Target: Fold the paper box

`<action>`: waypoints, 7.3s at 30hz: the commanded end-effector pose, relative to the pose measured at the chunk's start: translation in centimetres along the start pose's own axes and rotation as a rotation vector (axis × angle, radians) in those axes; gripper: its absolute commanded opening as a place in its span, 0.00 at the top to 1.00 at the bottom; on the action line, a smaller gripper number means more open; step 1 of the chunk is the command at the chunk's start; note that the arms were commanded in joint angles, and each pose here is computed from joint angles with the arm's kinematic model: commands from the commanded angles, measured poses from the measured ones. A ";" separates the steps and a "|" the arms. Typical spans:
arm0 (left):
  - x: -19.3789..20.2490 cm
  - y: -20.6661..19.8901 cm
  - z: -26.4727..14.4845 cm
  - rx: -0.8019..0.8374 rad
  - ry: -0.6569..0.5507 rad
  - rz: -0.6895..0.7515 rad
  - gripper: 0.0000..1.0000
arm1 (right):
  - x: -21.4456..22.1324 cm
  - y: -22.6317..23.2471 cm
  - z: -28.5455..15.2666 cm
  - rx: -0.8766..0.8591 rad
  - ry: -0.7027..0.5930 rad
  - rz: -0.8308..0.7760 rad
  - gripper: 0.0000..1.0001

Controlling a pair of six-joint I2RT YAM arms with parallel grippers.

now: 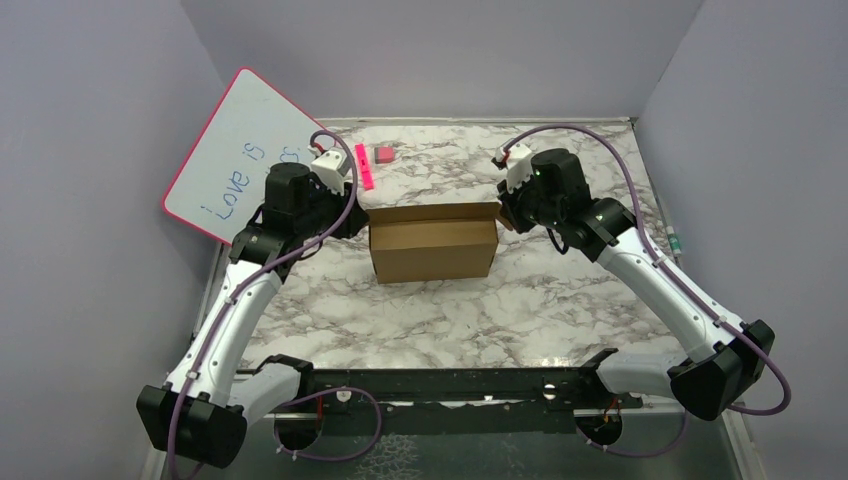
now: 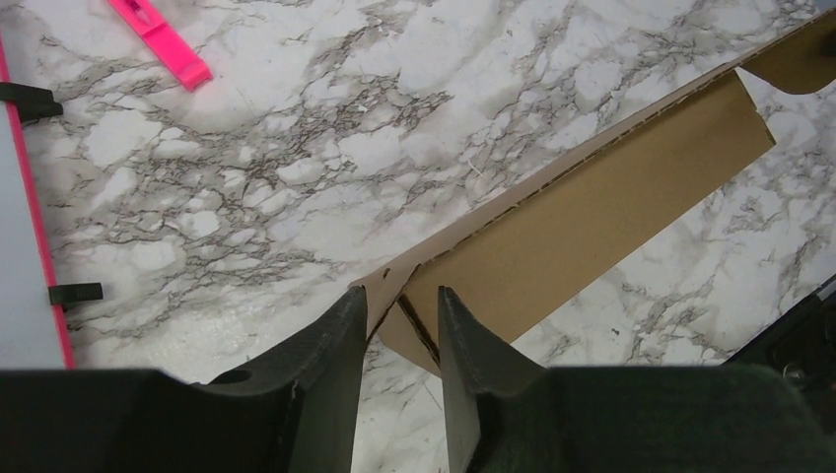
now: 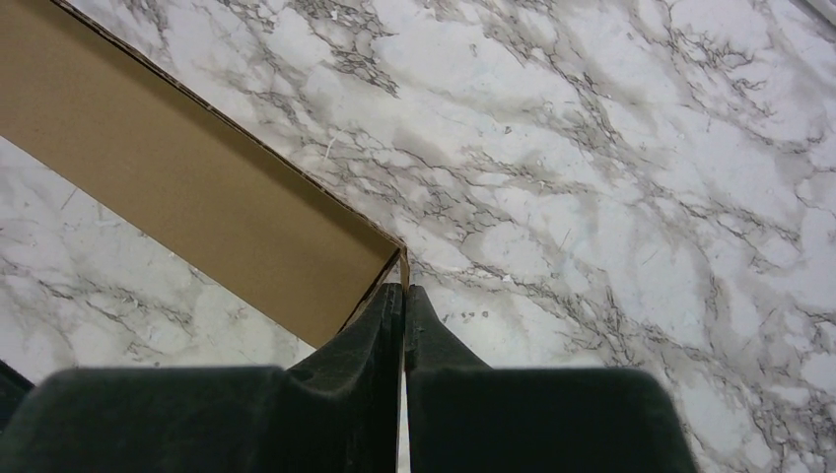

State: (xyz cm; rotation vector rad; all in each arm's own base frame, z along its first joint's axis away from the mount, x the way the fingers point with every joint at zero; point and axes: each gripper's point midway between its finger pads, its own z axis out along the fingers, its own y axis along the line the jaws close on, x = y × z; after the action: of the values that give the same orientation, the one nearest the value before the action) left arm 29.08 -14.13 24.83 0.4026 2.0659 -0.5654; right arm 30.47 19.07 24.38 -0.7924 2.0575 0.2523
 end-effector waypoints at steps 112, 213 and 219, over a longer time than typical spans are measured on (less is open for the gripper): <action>0.2 -4.2 2.2 -0.046 -0.106 -0.336 0.79 | 1.5 3.5 0.5 -0.011 -0.056 0.548 0.99; 3.1 0.1 1.0 0.085 -0.137 -0.693 0.25 | 1.6 1.4 0.7 -0.249 -0.187 0.771 0.35; 5.5 0.1 1.5 0.083 -0.096 -0.711 0.32 | 4.2 2.3 2.1 -0.272 -0.138 0.794 0.39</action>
State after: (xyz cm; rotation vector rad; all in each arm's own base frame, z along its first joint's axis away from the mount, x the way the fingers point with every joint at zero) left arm 28.05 -13.99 20.25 -0.3567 2.0607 -1.0167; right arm 29.47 19.49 21.44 -0.0516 2.1026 0.9559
